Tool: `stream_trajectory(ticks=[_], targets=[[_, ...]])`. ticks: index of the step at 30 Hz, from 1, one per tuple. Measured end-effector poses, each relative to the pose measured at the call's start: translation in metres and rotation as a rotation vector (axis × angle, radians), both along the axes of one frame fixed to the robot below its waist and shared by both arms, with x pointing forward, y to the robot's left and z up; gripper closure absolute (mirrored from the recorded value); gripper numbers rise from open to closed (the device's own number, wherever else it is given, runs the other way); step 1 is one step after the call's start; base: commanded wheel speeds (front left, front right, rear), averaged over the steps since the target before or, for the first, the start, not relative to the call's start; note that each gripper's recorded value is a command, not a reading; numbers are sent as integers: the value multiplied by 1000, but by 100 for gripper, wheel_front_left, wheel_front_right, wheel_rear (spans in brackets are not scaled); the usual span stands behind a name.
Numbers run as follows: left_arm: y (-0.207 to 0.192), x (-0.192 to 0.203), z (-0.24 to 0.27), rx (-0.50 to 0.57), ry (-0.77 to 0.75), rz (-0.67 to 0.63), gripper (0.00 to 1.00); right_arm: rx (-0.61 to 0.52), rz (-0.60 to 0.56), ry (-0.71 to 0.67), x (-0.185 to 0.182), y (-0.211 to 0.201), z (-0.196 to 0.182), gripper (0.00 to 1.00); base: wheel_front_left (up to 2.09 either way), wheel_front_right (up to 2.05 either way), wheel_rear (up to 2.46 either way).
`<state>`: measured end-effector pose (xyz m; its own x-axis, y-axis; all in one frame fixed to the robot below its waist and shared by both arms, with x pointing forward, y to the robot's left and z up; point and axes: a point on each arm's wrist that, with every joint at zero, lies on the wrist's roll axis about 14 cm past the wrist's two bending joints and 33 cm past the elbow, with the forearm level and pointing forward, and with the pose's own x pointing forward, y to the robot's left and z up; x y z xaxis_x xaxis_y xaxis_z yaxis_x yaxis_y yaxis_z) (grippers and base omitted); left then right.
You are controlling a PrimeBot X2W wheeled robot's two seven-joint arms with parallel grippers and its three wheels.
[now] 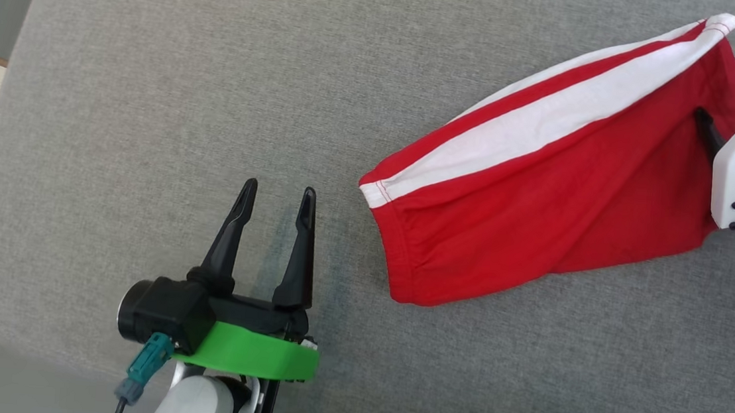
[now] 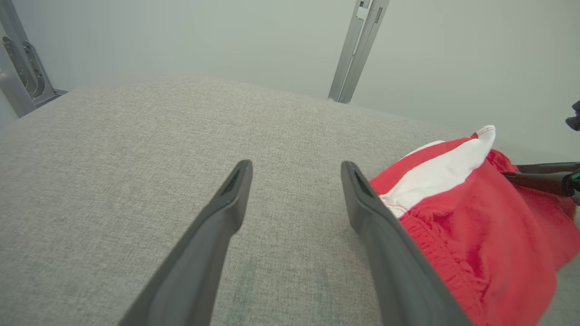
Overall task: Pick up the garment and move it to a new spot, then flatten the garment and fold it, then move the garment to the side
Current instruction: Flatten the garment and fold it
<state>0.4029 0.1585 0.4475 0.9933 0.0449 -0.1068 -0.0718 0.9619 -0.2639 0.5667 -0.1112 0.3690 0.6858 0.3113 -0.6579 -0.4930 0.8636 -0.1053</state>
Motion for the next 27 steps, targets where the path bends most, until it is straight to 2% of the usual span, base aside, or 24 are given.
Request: stream_trajectory(ticks=[1, 2, 3, 8, 10, 15, 18, 24, 27], targets=[[2, -2, -1, 4, 4, 3, 0, -10, 5, 11, 0, 0, -2, 15, 0, 0, 0], [5, -4, -2, 14, 9, 9, 0, -25, 16, 21, -1, 2, -3, 83, 0, 0, 0], [7, -6, -2, 24, 11, 15, 0, -28, 21, 33, -3, 3, -4, 100, 0, 0, 0], [11, -26, -10, 21, 50, 27, 0, 56, 13, 92, -20, 13, -1, 100, 0, 0, 0], [8, -36, -13, 21, 62, 16, 0, 145, -12, 120, -34, 19, 4, 100, 0, 0, 0], [10, -55, -17, 15, 85, 28, 0, 276, -58, 140, -61, 16, 25, 100, 0, 0, 0], [-3, -58, -17, 7, 79, -17, 0, 302, -148, 126, -71, -18, 41, 100, 0, 0, 0], [-28, -52, -3, -8, 20, -115, 0, 285, -411, 53, -97, -122, 68, 100, 0, 0, 0], [-34, -56, -1, -14, 15, -135, 0, 257, -500, -12, -106, -161, 85, 100, 0, 0, 0]])
